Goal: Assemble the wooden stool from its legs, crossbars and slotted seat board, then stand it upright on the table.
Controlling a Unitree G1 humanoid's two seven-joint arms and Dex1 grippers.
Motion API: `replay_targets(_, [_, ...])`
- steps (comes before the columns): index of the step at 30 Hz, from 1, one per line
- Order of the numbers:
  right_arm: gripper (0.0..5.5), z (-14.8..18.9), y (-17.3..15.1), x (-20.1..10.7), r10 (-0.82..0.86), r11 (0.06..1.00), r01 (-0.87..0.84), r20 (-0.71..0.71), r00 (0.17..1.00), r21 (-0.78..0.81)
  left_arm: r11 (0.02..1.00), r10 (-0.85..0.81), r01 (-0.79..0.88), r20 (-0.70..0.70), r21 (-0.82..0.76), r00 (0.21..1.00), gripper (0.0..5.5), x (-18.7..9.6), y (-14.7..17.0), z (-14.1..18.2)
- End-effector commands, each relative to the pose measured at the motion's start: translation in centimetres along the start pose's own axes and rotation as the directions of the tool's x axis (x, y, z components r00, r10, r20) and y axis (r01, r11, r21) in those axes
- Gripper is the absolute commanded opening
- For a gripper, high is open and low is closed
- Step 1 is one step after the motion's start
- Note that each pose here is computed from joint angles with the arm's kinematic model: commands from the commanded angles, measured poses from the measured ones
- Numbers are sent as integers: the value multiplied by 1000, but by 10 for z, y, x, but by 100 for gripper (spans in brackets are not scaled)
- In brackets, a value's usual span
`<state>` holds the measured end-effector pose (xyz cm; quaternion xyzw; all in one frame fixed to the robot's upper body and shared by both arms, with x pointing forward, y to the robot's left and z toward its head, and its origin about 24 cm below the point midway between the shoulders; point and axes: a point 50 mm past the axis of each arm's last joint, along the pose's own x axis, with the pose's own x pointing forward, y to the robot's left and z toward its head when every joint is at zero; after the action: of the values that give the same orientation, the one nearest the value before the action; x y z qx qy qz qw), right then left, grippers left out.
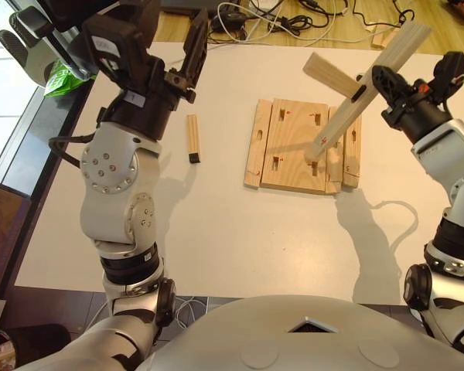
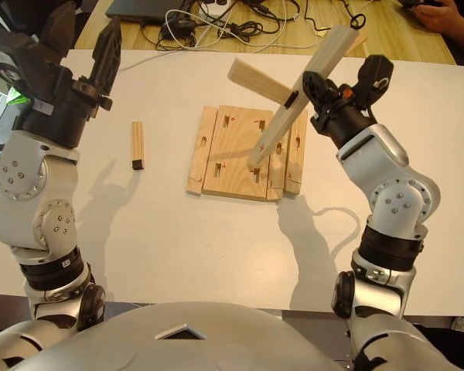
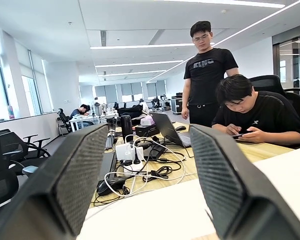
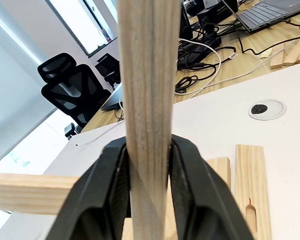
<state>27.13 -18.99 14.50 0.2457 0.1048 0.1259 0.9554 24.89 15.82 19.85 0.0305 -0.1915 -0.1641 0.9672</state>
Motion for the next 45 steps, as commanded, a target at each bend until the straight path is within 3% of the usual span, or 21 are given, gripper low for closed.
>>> replay_targets(1, [100, -6, 9, -7, 21, 999, -21, 0, 1000, -43, 1000, 21, -21, -7, -17, 1000, 297, 0, -1, -1])
replay_targets(10, [100, -11, 18, -13, 40, 994, -39, 6, 999, -105, 997, 73, -73, 2, -39, 997, 297, -1, 1, 0])
replay_targets(18, [100, 27, 23, 17, 55, 998, -47, 175, 983, -53, 987, 118, -117, 7, -107, 993, 297, 8, -3, -3])
replay_targets(27, [100, 12, 34, 41, 79, 996, -68, 182, 980, -65, 991, 74, -90, -150, -100, 986, 297, 13, -8, -28])
replay_targets(36, [100, -13, 22, -7, 64, 976, -45, 82, 995, -215, 987, 116, -136, -211, -83, 971, 297, -4, -1, -38])
replay_targets(45, [100, -44, 9, -32, 1, 974, -7, -27, 1000, -228, 986, 126, -145, -195, -83, 973, 297, -3, -1, -35])
